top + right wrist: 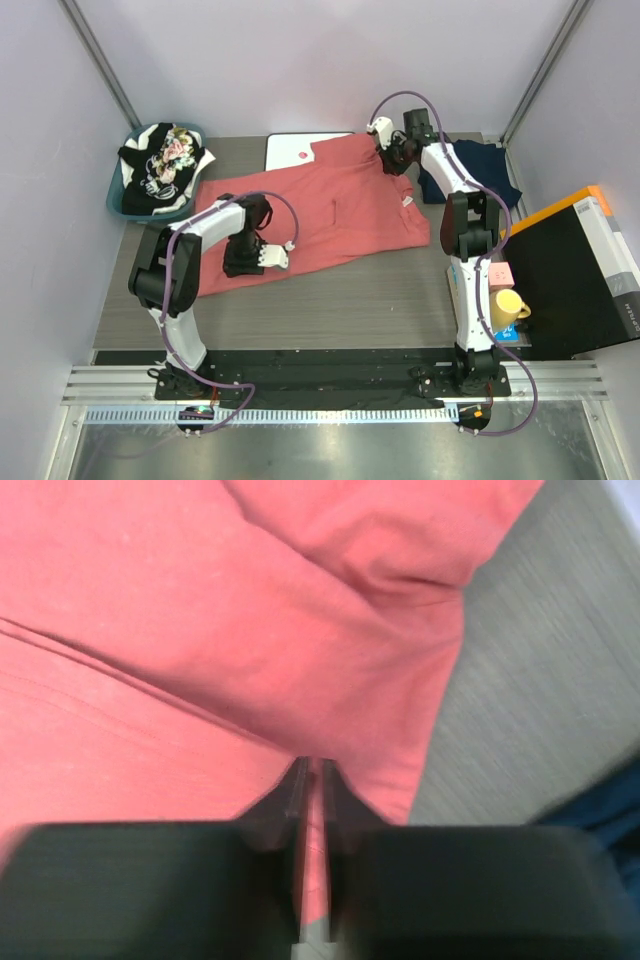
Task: Fold and stack the t-shirts
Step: Fold the flattened tshirt in 1/3 of the way
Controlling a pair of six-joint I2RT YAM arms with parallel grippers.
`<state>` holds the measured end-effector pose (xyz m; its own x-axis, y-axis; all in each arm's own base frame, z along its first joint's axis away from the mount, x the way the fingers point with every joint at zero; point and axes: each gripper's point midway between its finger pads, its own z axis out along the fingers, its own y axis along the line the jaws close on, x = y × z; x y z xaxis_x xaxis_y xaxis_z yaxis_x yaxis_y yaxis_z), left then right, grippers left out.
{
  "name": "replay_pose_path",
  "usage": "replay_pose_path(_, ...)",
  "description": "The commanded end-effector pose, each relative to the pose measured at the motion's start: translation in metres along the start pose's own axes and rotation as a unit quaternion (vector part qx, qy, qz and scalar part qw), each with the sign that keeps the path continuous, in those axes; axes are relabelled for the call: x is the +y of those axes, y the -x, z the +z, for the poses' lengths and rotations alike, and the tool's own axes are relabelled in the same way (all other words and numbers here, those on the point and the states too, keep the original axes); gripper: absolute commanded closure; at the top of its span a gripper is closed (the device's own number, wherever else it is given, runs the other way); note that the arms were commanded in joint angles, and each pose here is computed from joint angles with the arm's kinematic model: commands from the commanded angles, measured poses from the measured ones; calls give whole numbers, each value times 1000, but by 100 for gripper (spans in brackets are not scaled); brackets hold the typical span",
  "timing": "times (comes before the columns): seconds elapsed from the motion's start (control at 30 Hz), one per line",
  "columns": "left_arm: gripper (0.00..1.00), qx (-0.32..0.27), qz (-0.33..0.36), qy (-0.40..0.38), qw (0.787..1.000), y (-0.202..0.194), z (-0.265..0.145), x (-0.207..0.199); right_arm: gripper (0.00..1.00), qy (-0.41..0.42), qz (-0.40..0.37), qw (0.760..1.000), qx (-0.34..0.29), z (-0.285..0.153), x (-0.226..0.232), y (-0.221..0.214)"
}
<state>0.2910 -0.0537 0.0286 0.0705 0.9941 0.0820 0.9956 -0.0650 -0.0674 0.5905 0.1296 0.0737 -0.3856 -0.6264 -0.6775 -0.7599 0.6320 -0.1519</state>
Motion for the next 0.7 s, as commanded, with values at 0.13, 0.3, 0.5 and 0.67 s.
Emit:
replay_pose_path(0.13,55,10,-10,18,1000,1,-4,2,60,-89,-59,994,-27,-38,-26,37)
replay_pose_path(0.3,50,2,-4,42,999,-2,-21,-3,55,-43,-179,983,-18,-92,12,29)
replay_pose_path(0.5,40,-16,7,39,999,-2,-31,-22,52,96,-343,932,70,-136,95,-56)
replay_pose_path(0.67,24,-28,13,34,999,1,-22,-39,42,173,-407,894,75,-147,146,-106)
